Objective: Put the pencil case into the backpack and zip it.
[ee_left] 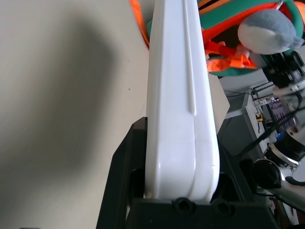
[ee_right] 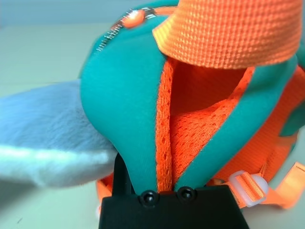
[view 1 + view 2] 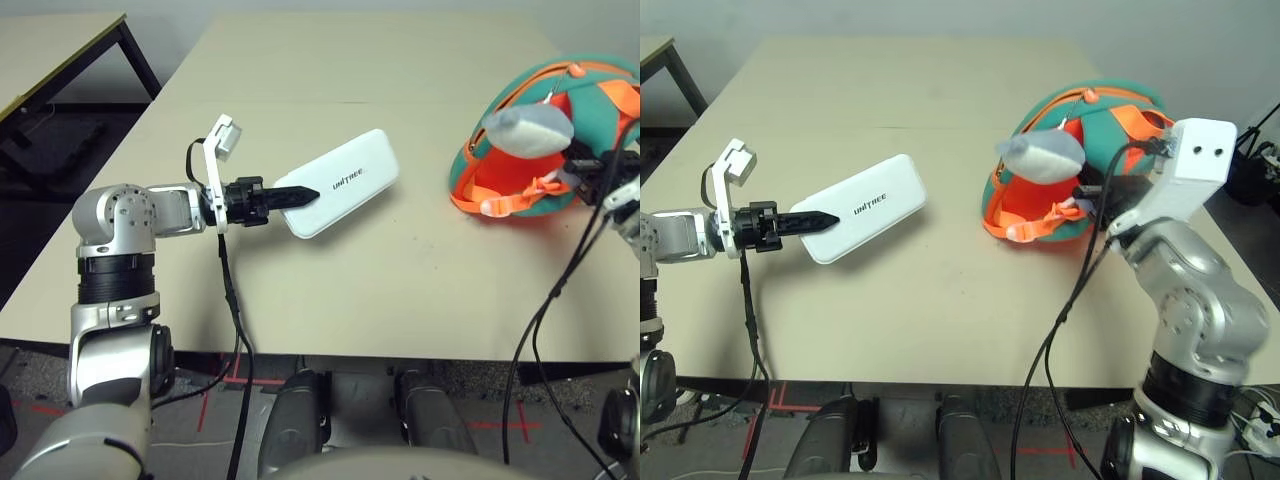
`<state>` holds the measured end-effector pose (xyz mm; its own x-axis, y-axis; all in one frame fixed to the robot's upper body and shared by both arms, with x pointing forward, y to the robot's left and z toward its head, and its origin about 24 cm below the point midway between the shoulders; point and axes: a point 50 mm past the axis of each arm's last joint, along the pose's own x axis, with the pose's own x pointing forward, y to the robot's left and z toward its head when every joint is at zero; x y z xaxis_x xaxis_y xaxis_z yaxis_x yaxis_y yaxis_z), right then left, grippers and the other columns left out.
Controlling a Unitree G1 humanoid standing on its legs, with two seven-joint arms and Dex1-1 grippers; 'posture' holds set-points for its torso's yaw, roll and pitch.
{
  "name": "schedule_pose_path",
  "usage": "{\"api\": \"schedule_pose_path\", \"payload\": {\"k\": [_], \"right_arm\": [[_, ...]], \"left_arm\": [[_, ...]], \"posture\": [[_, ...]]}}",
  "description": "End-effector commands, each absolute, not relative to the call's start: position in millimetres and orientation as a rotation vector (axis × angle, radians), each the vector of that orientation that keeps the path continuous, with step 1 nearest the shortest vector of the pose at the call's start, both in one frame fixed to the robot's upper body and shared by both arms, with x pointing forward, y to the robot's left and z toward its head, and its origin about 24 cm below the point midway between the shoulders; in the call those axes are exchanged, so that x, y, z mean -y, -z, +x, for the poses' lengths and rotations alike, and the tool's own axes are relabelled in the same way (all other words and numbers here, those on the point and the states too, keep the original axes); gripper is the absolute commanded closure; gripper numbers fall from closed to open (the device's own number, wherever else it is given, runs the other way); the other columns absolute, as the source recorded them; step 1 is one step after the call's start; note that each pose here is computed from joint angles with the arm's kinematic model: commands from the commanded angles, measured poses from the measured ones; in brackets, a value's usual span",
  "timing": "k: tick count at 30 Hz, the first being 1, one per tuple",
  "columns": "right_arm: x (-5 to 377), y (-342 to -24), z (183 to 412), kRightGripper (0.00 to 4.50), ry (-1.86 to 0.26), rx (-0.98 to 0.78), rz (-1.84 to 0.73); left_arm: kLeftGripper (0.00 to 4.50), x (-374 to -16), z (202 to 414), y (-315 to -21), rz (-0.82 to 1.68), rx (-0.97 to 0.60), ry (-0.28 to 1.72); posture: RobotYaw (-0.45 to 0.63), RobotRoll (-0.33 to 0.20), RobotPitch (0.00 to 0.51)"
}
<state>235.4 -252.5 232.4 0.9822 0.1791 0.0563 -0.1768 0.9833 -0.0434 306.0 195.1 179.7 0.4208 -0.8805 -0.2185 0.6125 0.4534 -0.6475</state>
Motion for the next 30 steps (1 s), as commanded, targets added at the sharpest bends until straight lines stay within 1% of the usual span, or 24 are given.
{"api": "schedule_pose_path", "payload": {"k": [1, 7, 9, 12, 17, 25, 28, 30], "right_arm": [[234, -246, 213, 4.36, -0.285, 0.112, -0.083], [215, -245, 182, 4.36, -0.447, 0.092, -0.095], [212, -246, 175, 4.36, -0.479, 0.078, -0.095], [208, -246, 157, 4.36, -0.568, 0.019, -0.114], [210, -252, 137, 4.36, -0.602, -0.062, -0.120], [211, -270, 119, 4.36, -0.589, -0.098, -0.126], [208, -269, 115, 4.36, -0.590, -0.111, -0.106], [206, -262, 116, 4.36, -0.589, -0.116, -0.089]], "left_arm": [[3.06, -189, 311, -184, -0.515, -0.569, 1.026], [3.06, -182, 319, -184, -0.510, -0.571, 1.055], [3.06, -181, 321, -184, -0.509, -0.573, 1.060], [3.06, -178, 324, -183, -0.505, -0.575, 1.073], [3.06, -177, 328, -182, -0.501, -0.582, 1.084], [3.06, -177, 333, -176, -0.500, -0.596, 1.089], [3.06, -177, 334, -176, -0.499, -0.596, 1.097], [3.06, -180, 334, -179, -0.463, -0.584, 1.094]], "posture": [[-0.17, 0.000, 0.121], [-0.22, 0.000, 0.128], [-0.23, 0.000, 0.128], [-0.26, 0.000, 0.130], [-0.30, 0.000, 0.135], [-0.35, 0.000, 0.139], [-0.35, 0.000, 0.141], [-0.34, 0.000, 0.141]]}}
